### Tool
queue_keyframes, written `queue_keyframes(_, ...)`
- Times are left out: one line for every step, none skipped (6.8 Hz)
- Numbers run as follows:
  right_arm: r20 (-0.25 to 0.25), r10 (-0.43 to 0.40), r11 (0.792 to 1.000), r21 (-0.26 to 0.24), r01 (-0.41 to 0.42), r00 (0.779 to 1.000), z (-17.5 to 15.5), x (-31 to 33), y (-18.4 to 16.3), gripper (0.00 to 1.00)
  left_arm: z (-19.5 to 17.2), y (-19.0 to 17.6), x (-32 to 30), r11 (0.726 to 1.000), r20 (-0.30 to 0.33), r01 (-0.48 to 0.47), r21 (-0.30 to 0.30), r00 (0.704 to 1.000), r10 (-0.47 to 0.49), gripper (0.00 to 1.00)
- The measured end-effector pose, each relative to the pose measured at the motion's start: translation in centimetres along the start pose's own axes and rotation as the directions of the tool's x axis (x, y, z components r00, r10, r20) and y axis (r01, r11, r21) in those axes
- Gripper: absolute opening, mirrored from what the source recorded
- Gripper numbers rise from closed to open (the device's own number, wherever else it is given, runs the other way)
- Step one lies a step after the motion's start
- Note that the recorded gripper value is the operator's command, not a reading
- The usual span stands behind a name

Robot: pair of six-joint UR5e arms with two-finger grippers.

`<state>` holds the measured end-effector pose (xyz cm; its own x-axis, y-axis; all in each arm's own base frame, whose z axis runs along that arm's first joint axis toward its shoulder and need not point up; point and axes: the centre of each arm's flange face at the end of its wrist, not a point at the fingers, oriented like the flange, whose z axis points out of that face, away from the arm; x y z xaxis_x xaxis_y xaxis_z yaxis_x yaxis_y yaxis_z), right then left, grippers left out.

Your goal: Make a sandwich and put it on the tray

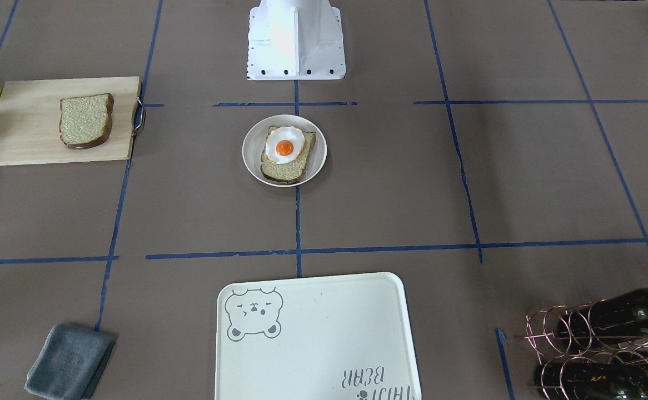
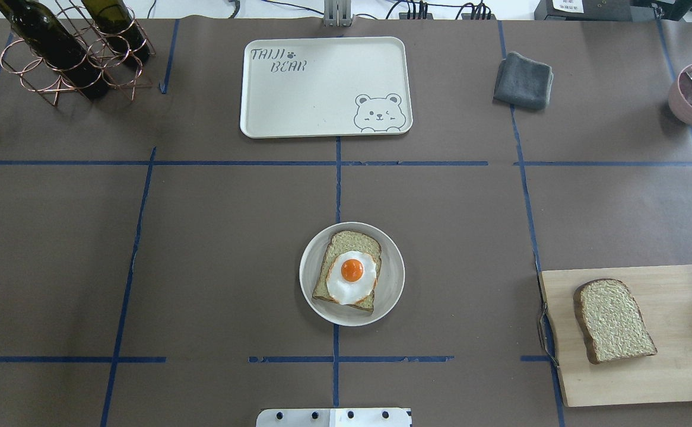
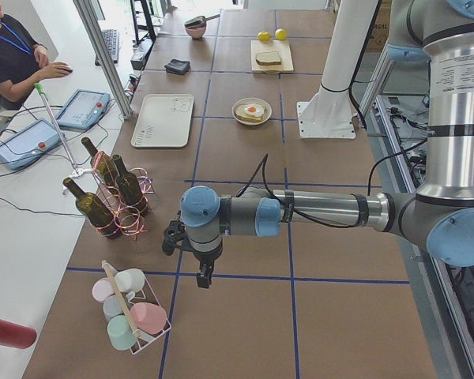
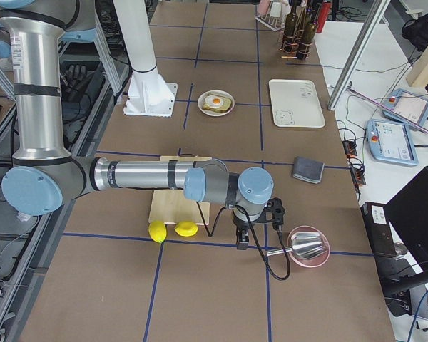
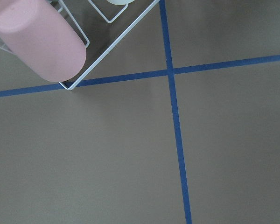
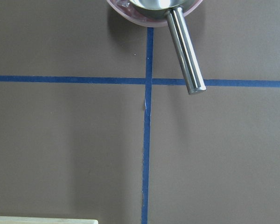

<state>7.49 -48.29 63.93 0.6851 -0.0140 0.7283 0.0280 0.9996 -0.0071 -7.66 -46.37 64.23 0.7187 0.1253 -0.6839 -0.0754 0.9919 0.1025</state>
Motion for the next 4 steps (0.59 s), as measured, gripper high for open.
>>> queue_keyframes(-0.001, -0.003, 1.0, 0.003, 0.003, 1.0, -0.1, -0.1, -0.1, 1.0, 0.0, 0.0, 0.0, 1.0, 0.0, -0.001, 0.001, 1.0, 0.001, 1.0)
queue_keyframes(0.0, -0.008, 1.0, 0.009, 0.008, 1.0, -0.4, -0.4, -0.4, 1.0, -0.2, -0.3, 0.2, 1.0, 0.0, -0.009, 0.009, 1.0, 0.009, 1.0)
queue_keyframes(-0.002, -0.024, 0.999, 0.025, 0.024, 1.0, -1.2, -1.3, -0.6, 1.0, -0.8, -1.3, 0.8, 0.999, 0.003, -0.036, 0.034, 0.999, 0.036, 1.0)
queue_keyframes(-0.01, -0.06, 0.997, 0.057, 0.06, 0.998, -2.8, -3.0, -1.1, 1.0, -1.5, -3.0, 2.1, 0.992, 0.015, -0.096, 0.082, 0.995, 0.095, 1.0)
